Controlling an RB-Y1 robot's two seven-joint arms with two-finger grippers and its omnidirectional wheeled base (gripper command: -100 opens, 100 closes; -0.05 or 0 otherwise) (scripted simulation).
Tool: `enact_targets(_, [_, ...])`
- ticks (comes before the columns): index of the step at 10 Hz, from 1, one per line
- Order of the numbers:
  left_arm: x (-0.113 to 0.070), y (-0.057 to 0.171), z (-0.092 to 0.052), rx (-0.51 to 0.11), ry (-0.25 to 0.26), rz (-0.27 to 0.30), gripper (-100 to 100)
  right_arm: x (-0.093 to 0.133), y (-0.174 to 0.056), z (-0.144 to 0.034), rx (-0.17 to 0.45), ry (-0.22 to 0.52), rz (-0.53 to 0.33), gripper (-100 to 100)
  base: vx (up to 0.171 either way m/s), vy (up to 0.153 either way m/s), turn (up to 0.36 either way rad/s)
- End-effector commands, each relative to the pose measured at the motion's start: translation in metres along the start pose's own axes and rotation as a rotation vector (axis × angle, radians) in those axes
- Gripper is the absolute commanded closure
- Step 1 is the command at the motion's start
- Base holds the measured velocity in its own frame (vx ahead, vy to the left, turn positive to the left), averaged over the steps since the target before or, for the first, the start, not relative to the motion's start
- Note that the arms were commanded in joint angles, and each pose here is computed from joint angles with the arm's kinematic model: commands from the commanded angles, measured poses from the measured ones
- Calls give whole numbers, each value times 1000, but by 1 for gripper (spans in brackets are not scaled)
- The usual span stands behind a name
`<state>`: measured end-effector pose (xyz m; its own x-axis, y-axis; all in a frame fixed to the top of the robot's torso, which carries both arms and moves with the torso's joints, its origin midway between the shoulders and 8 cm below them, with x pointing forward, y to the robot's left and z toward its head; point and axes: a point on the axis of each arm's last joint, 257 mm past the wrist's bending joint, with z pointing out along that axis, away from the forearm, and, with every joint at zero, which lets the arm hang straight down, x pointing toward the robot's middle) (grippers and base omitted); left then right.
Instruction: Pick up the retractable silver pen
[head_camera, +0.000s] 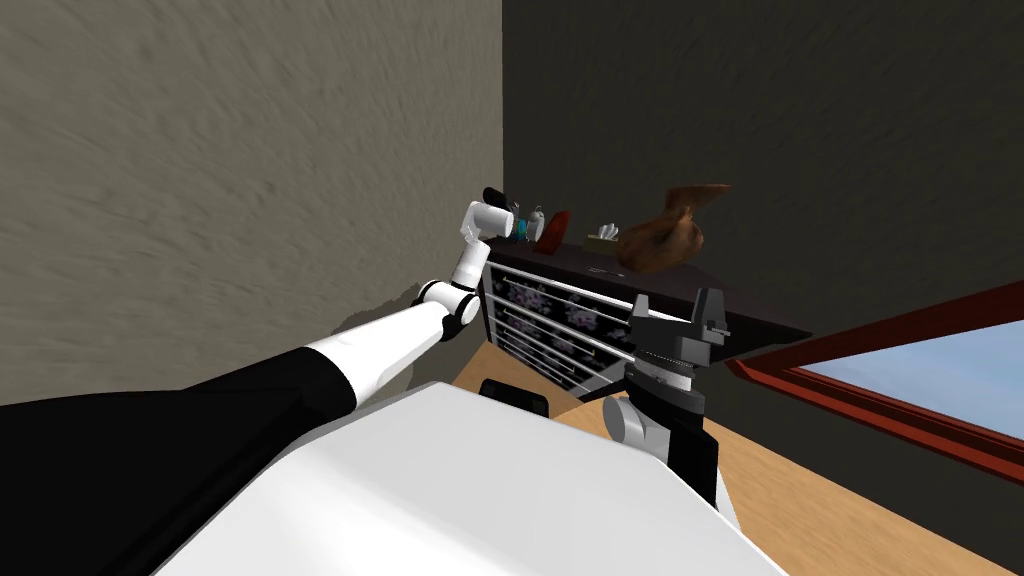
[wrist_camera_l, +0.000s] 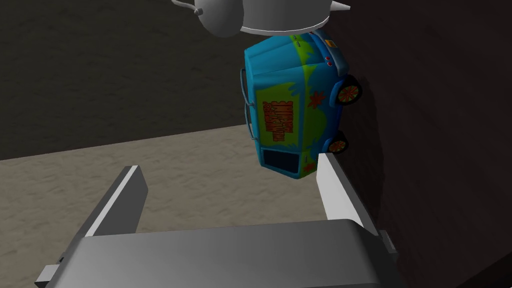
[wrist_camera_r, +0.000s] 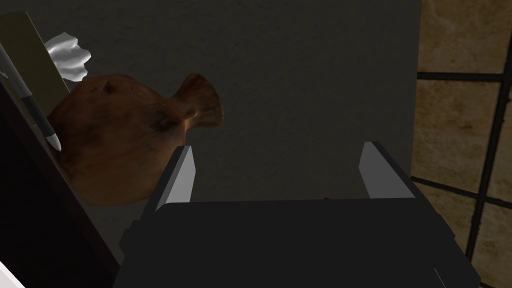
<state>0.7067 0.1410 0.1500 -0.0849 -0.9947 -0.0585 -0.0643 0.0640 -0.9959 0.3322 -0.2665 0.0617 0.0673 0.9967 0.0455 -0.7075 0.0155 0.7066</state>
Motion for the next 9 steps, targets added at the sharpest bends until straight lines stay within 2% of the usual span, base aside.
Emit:
enact_targets(1, [0, 4, 0, -35, -3, 0, -100, 0, 0, 0, 0, 0, 0, 0, -3, -27, 17])
enact_targets(8, [4, 7, -1, -223, -11, -22, -100, 0, 0, 0, 0, 0, 0, 0, -2, -55, -66])
enact_targets(9, [4, 13, -2, -255, -14, -21, -100, 0, 0, 0, 0, 0, 0, 0, 8, -81, -71])
